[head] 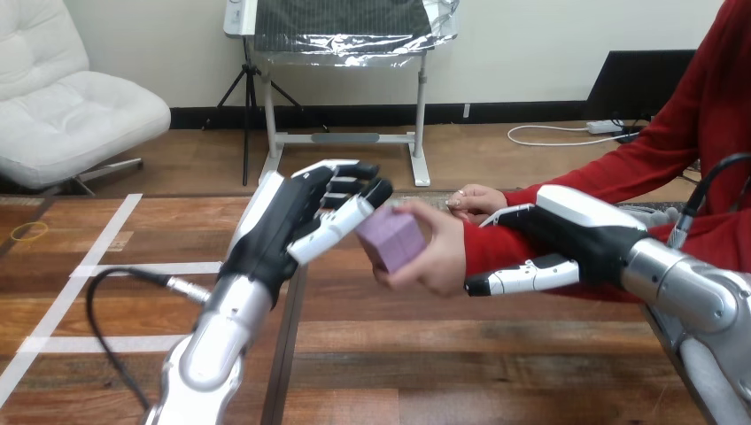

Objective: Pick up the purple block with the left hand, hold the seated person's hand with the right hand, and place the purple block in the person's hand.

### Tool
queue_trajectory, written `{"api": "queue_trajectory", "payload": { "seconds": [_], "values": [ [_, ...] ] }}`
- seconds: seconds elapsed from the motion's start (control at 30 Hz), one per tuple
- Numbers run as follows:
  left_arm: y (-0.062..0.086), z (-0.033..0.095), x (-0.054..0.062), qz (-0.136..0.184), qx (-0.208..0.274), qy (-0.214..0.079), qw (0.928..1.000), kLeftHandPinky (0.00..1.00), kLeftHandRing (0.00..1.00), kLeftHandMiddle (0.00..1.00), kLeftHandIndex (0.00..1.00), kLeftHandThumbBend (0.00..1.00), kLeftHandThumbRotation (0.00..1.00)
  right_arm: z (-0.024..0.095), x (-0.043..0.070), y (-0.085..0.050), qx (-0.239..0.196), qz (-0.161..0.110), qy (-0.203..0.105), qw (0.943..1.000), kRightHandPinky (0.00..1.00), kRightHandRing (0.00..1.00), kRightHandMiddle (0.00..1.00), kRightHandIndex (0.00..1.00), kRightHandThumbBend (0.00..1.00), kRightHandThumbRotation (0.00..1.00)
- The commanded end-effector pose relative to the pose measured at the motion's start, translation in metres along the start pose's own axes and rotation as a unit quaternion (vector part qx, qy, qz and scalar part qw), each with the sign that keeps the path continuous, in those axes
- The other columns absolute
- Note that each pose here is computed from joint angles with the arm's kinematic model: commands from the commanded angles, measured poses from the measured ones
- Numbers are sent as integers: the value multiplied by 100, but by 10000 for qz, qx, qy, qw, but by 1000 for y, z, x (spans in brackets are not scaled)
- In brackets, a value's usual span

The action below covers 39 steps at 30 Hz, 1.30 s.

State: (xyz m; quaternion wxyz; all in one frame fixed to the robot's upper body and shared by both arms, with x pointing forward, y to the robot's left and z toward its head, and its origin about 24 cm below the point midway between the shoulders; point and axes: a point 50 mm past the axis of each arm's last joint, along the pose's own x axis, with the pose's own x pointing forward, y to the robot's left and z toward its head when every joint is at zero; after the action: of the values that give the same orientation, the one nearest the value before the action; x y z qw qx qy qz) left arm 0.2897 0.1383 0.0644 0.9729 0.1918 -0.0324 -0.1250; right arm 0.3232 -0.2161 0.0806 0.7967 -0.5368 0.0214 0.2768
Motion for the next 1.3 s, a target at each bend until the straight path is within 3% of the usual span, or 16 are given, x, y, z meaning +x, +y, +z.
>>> {"api": "queue_trajectory", "payload": {
  "seconds": [0.0,0.3,0.6,0.93,1.27],
  "values": [
    [5,14,-5,106,24,-392,9992,63,72,73,72,66,82,5,-6,-19,-99,-421,-191,9989,64,79,80,80,100,89],
    [1,7,-17,110,-42,-343,9993,65,74,74,72,61,81,2,-8,-20,-149,-612,-79,9980,64,80,82,84,100,98],
    [-2,2,-26,156,-94,-363,9992,63,73,74,71,61,79,2,-10,-19,98,-1085,-52,9940,63,79,82,85,97,100],
    [-3,-3,-37,145,-145,-377,9991,63,74,75,71,61,78,4,-12,-17,591,-1677,-202,9839,62,79,83,85,85,100],
    [2,-16,-44,68,-219,-202,9995,63,73,73,71,56,71,10,-17,-15,958,-2006,-529,9735,63,79,84,86,81,100]
  ]
}}
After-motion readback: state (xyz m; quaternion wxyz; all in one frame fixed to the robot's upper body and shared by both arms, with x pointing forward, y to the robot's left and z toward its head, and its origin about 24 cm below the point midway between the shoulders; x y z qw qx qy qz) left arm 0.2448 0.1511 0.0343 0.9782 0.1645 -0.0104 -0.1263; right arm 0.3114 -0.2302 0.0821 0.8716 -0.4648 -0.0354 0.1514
